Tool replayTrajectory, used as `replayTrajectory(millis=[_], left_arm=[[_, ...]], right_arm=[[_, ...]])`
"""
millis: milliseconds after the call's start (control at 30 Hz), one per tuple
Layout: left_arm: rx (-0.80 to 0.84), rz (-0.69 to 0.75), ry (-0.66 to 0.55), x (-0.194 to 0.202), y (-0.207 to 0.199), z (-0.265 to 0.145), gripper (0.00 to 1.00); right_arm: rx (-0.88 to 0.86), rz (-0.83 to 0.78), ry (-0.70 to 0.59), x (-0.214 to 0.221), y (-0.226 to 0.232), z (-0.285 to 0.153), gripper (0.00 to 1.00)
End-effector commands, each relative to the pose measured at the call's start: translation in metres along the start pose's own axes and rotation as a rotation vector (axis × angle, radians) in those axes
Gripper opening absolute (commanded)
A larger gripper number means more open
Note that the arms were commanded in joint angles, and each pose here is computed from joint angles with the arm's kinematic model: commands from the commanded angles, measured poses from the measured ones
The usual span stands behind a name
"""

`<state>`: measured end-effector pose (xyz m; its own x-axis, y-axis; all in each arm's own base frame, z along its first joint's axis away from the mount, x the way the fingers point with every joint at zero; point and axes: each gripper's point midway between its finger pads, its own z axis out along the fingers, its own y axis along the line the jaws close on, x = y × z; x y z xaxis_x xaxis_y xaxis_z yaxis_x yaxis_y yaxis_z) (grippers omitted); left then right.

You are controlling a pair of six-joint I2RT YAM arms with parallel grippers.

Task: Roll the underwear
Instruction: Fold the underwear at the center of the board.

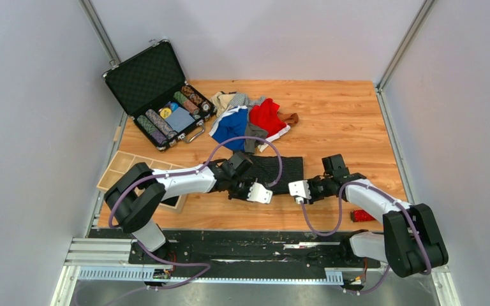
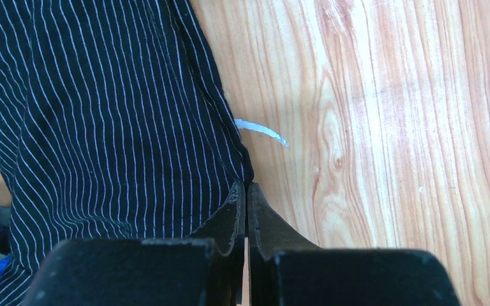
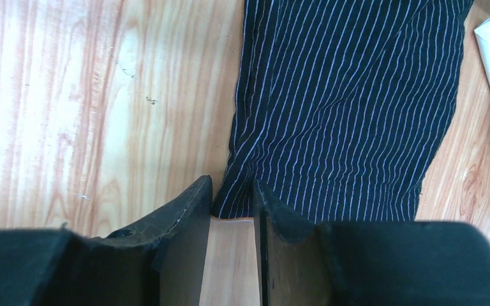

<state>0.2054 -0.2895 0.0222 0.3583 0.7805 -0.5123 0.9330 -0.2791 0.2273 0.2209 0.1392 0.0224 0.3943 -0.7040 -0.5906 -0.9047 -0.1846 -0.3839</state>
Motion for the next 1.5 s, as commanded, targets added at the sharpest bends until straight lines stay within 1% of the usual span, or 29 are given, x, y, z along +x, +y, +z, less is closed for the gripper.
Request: replayTrajectory(millis=[0, 200, 300, 400, 433, 467, 500, 567, 633, 700, 800, 1000, 1100, 1233, 1367, 1400, 1467], left_arm=[[0.001, 0.049, -0.029, -0.008, 0.010, -0.003, 0.00], [-0.008, 0.077, -0.023, -0.003, 0.015, -0.004, 0.00], [-0.017, 0.089, -0.018, -0.001, 0.018, -0.005, 0.00], [-0.029, 0.086, -0.017, 0.001, 0.022, -0.006, 0.00], [-0.029, 0.086, -0.016, 0.002, 0.022, -0.006, 0.00], [-0.033, 0.085, -0.016, 0.002, 0.023, -0.007, 0.00], [-0.035, 0.085, -0.014, 0.002, 0.023, -0.007, 0.00], [-0.041, 0.080, -0.014, 0.003, 0.024, -0.010, 0.00], [-0.048, 0.066, -0.014, 0.004, 0.026, -0.013, 0.00], [-0.053, 0.042, -0.027, 0.002, 0.028, -0.019, 0.00], [-0.021, -0.004, -0.052, -0.002, 0.022, -0.030, 0.00], [0.110, -0.089, -0.114, -0.017, -0.005, -0.050, 0.00], [0.239, -0.161, -0.134, -0.021, -0.023, -0.057, 0.00], [0.374, -0.193, -0.155, -0.025, -0.044, -0.063, 0.00], [0.413, -0.227, -0.154, -0.026, -0.046, -0.065, 0.00], [0.418, -0.240, -0.171, -0.030, -0.042, -0.067, 0.00], [0.476, -0.281, -0.173, -0.033, -0.045, -0.073, 0.00]], right_arm=[[0.001, -0.039, 0.057, 0.013, -0.011, -0.001, 0.31], [-0.062, -0.030, 0.108, 0.028, 0.000, 0.004, 0.31], [-0.113, -0.011, 0.130, 0.035, 0.008, 0.007, 0.24], [-0.110, 0.022, 0.142, 0.038, 0.004, 0.007, 0.15], [-0.095, 0.041, 0.139, 0.036, -0.001, 0.006, 0.12], [-0.074, 0.057, 0.134, 0.032, -0.008, 0.004, 0.02], [-0.053, 0.072, 0.126, 0.027, -0.015, 0.001, 0.00], [-0.043, 0.102, 0.097, 0.013, -0.022, -0.008, 0.00], [-0.077, 0.139, 0.044, -0.007, -0.020, -0.018, 0.00], [-0.122, 0.206, -0.002, -0.026, -0.016, -0.028, 0.00], [-0.165, 0.302, -0.034, -0.045, -0.008, -0.038, 0.00], [-0.225, 0.393, -0.035, -0.054, 0.019, -0.044, 0.00], [-0.274, 0.435, -0.039, -0.061, 0.032, -0.045, 0.00], [-0.303, 0.478, -0.048, -0.067, 0.036, -0.044, 0.00], [-0.357, 0.556, -0.051, -0.070, 0.041, -0.044, 0.00], [-0.375, 0.579, -0.049, -0.072, 0.043, -0.044, 0.00], [-0.403, 0.607, -0.052, -0.074, 0.046, -0.045, 0.00]])
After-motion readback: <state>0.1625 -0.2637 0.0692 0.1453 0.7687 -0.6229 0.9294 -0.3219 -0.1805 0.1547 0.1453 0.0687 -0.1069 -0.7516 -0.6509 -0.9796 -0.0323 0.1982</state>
